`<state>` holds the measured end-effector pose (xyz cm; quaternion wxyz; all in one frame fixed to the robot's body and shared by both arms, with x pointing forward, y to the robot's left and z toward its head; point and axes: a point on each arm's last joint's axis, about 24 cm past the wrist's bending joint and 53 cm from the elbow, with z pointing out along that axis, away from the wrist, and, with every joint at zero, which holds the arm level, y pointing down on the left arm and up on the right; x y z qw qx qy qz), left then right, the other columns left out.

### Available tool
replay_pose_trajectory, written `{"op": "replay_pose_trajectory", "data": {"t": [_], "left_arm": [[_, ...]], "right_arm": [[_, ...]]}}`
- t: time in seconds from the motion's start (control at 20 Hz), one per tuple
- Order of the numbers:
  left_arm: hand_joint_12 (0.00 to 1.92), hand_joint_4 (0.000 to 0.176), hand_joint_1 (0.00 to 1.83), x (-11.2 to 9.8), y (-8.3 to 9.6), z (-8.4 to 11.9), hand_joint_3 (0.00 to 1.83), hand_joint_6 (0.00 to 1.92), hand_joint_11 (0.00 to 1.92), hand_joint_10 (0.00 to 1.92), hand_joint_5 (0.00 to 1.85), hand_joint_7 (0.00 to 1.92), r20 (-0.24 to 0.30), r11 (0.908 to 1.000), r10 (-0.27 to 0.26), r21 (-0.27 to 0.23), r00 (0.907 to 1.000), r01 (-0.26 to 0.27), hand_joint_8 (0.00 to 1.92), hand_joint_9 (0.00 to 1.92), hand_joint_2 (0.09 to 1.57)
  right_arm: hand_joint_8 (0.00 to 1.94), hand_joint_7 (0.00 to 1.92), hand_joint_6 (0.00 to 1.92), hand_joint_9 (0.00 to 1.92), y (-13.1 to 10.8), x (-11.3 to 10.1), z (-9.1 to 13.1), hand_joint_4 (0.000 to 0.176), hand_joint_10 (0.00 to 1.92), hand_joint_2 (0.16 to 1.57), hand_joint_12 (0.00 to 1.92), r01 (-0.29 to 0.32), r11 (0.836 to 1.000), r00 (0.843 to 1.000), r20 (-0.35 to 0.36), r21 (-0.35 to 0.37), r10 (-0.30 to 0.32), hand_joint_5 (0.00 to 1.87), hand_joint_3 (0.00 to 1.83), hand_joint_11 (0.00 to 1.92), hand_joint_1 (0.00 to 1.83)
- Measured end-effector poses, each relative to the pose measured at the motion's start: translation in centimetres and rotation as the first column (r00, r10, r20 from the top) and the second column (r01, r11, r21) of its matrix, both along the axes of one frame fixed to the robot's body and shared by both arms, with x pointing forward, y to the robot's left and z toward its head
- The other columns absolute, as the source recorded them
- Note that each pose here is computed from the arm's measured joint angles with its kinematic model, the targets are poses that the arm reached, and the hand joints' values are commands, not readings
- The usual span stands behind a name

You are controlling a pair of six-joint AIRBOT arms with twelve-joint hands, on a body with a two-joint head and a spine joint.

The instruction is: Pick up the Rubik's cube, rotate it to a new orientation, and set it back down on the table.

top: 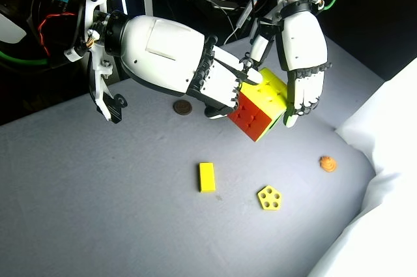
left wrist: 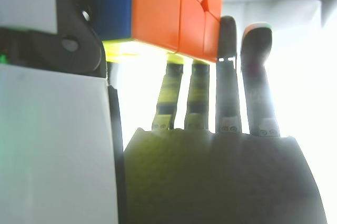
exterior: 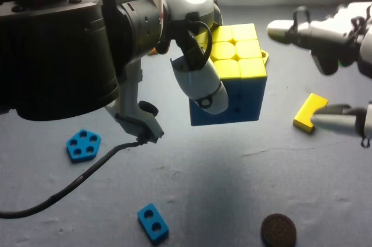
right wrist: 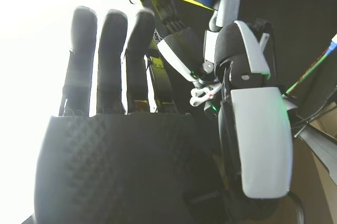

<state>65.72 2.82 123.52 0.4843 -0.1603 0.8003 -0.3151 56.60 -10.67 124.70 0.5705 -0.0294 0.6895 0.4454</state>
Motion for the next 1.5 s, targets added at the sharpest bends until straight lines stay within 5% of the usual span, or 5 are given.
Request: {"op": "replay_pose_trajectory", "data": {"t": [0.05, 0.4, 0.55, 1.45, 1.5], "left_arm": [[1.92, 0.000, 1.03, 0.0, 0.0, -0.1, 0.01, 1.65, 0.33, 1.92, 0.51, 0.41, -0.003, 1.0000, 0.001, 0.000, 1.0000, -0.001, 1.92, 0.25, 1.40], [1.92, 0.000, 1.02, 0.0, 0.0, -0.1, 0.00, 1.65, 0.31, 1.92, 0.54, 0.14, -0.003, 1.0000, 0.002, 0.000, 1.0000, -0.002, 1.92, 0.22, 1.36], [1.92, 0.000, 1.02, 0.0, 0.2, -0.1, 0.00, 1.66, 0.30, 1.92, 0.49, 0.44, -0.004, 1.0000, 0.007, 0.002, 1.0000, -0.007, 1.90, 0.24, 1.41], [1.92, 0.000, 1.02, 0.3, 0.7, -0.2, 0.00, 1.67, 0.31, 1.92, 0.52, 0.22, -0.003, 0.9995, 0.025, 0.018, 0.9997, -0.025, 1.91, 0.22, 1.38], [1.92, 0.000, 1.00, 0.4, 0.8, -0.2, 0.00, 1.72, 0.33, 1.92, 0.48, 0.39, -0.001, 0.9994, 0.027, 0.019, 0.9996, -0.027, 1.91, 0.23, 1.42]], "right_arm": [[1.70, 0.43, 0.00, 0.42, 0.1, -0.1, -0.4, 0.000, 1.92, 1.18, 1.92, -0.004, 1.000, 1.000, -0.007, -0.007, 0.004, 0.13, 0.00, 0.38, 0.73], [1.75, 0.41, 0.01, 0.40, 1.9, -0.6, -1.4, 0.000, 1.92, 1.17, 1.92, -0.042, 0.999, 0.999, -0.014, -0.028, 0.042, 0.14, 0.00, 0.36, 0.74], [1.75, 0.41, 0.00, 0.39, 2.1, -0.8, -1.8, 0.000, 1.92, 1.18, 1.92, -0.049, 0.998, 0.998, -0.027, -0.035, 0.048, 0.14, 0.00, 0.32, 0.72], [1.73, 0.42, 0.01, 0.40, 3.7, -2.0, -5.0, 0.000, 1.92, 1.17, 1.92, -0.101, 0.989, 0.993, -0.078, -0.107, 0.093, 0.16, 0.00, 0.31, 0.72], [1.73, 0.41, 0.01, 0.40, 3.9, -2.0, -5.0, 0.000, 1.92, 1.18, 1.92, -0.105, 0.989, 0.992, -0.078, -0.106, 0.097, 0.15, 0.00, 0.31, 0.71]]}}
